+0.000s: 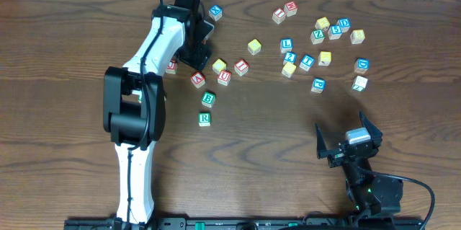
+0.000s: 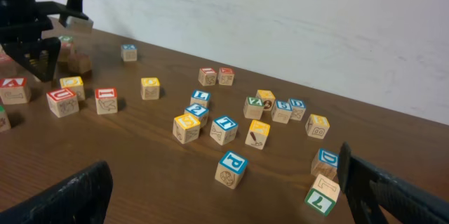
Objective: Spell out ROBOT
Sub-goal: 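Reach the left gripper to the blue O block and grasp it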
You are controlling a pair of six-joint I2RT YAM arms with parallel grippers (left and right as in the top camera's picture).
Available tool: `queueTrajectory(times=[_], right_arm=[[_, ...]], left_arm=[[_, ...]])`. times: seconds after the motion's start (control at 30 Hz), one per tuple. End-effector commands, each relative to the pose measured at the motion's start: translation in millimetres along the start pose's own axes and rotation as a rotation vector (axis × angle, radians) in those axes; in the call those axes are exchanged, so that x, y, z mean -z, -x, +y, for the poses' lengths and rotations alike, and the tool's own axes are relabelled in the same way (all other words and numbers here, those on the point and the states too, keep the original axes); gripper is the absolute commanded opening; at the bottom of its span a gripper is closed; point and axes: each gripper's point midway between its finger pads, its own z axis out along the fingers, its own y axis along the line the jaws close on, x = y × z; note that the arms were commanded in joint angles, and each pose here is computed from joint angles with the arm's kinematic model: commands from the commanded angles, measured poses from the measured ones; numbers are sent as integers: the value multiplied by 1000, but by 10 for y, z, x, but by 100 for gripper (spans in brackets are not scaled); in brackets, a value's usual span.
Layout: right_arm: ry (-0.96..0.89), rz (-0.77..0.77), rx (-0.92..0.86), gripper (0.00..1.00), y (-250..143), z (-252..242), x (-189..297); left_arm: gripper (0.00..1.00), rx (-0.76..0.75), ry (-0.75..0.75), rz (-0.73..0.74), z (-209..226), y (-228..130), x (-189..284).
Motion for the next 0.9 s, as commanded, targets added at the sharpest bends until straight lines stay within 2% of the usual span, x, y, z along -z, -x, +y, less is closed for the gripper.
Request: queueTrajectory(times=[0.0, 0.07, 0.13, 0.23, 0.27, 0.37, 0.57, 0.67, 0.87], right_arm=[[-6, 5, -16, 99, -16, -13, 1], [-6, 5, -16, 99, -16, -13, 1], [-6, 5, -16, 99, -16, -13, 1], [-6, 5, -16, 99, -16, -13, 1], [-6, 5, -16, 99, -16, -13, 1], [-6, 5, -16, 99, -16, -13, 1], [-6, 5, -16, 99, -16, -13, 1], [-6, 5, -16, 99, -16, -13, 1], [-6, 5, -16, 99, -16, -13, 1]], left_arm=[[79, 13, -10, -9, -3, 11, 1], [79, 13, -7, -20, 8, 36, 1], [72, 12, -4, -28, 13, 57, 2], [60, 12, -4, -28, 13, 57, 1], [47, 12, -4, -28, 13, 57, 2], [37, 12, -5, -26, 13, 51, 2], [36, 12, -5, -24, 10, 47, 1], [50, 12, -7, -19, 6, 35, 1], [51, 12, -7, -19, 6, 36, 0]])
